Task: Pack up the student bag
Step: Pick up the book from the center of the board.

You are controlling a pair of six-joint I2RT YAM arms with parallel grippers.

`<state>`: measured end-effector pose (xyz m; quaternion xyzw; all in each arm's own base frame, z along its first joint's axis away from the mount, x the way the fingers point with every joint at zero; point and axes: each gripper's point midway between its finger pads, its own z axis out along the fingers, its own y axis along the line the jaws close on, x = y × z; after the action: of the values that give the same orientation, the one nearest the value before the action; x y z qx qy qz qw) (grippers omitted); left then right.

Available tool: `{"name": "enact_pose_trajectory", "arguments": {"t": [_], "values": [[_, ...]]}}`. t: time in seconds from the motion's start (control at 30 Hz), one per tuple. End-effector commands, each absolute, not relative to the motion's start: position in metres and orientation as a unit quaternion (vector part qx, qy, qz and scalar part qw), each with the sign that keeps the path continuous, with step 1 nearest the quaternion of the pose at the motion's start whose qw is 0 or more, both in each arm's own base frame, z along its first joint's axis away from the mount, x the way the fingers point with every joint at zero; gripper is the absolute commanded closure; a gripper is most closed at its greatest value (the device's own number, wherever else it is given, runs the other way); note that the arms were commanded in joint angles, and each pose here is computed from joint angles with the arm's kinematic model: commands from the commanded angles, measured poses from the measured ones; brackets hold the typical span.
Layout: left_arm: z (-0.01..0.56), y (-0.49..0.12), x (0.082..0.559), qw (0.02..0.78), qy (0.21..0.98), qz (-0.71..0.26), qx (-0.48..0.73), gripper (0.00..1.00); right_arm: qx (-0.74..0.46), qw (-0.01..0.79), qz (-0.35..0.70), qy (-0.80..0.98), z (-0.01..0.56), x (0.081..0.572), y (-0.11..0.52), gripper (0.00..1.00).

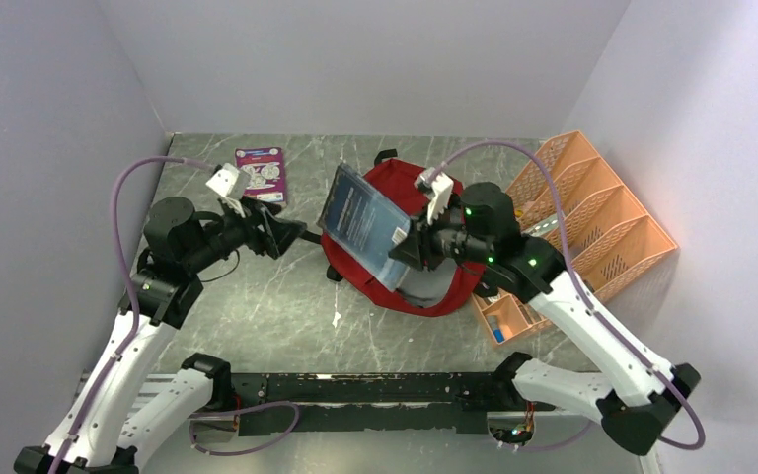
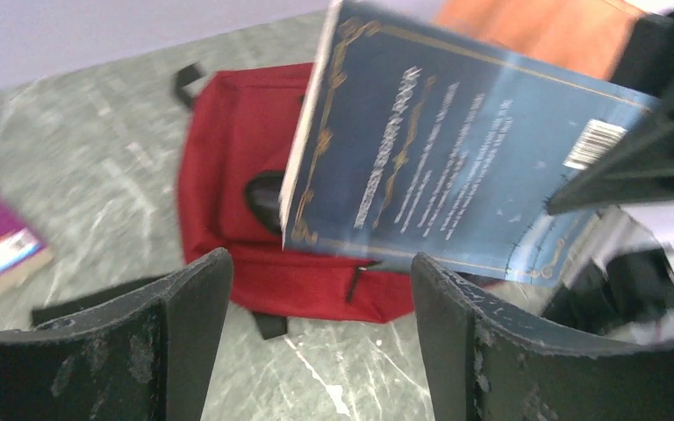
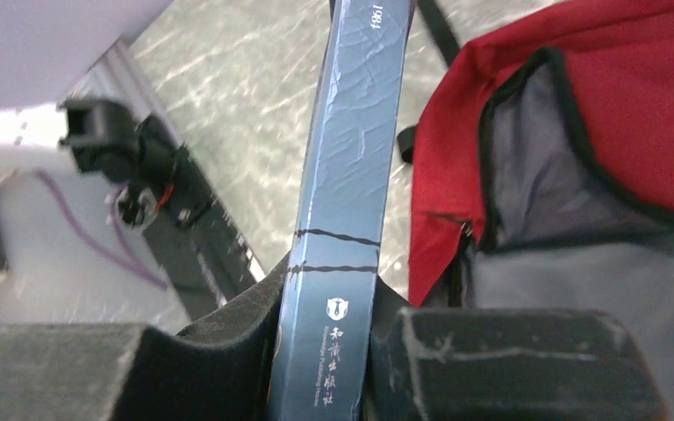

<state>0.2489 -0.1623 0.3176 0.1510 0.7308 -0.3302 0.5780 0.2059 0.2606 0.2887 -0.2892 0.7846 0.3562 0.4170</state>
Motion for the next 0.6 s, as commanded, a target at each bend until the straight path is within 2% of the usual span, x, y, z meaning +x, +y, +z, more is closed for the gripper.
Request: {"name": "enact_pose_trajectory", "arguments": {"t": [0.0, 0.3, 0.57], "values": [[0.360, -0.207, 0.202, 0.601, 0.602, -0.387, 0.356, 0.23, -0.392, 0.411, 0.426, 0.704, 0.316, 0.151, 0.257, 1.00], [0.353, -0.230, 0.143, 0.551, 0.532, -0.458, 0.452, 0.25, -0.486, 0.395, 0.511, 0.589, 0.348, 0.095, 0.257, 1.00], [0.342, -0.233, 0.128, 0.529, 0.528, -0.493, 0.446, 0.30, -0.484, 0.432, 0.532, 0.544, 0.372, 0.088, 0.258, 1.00]]}}
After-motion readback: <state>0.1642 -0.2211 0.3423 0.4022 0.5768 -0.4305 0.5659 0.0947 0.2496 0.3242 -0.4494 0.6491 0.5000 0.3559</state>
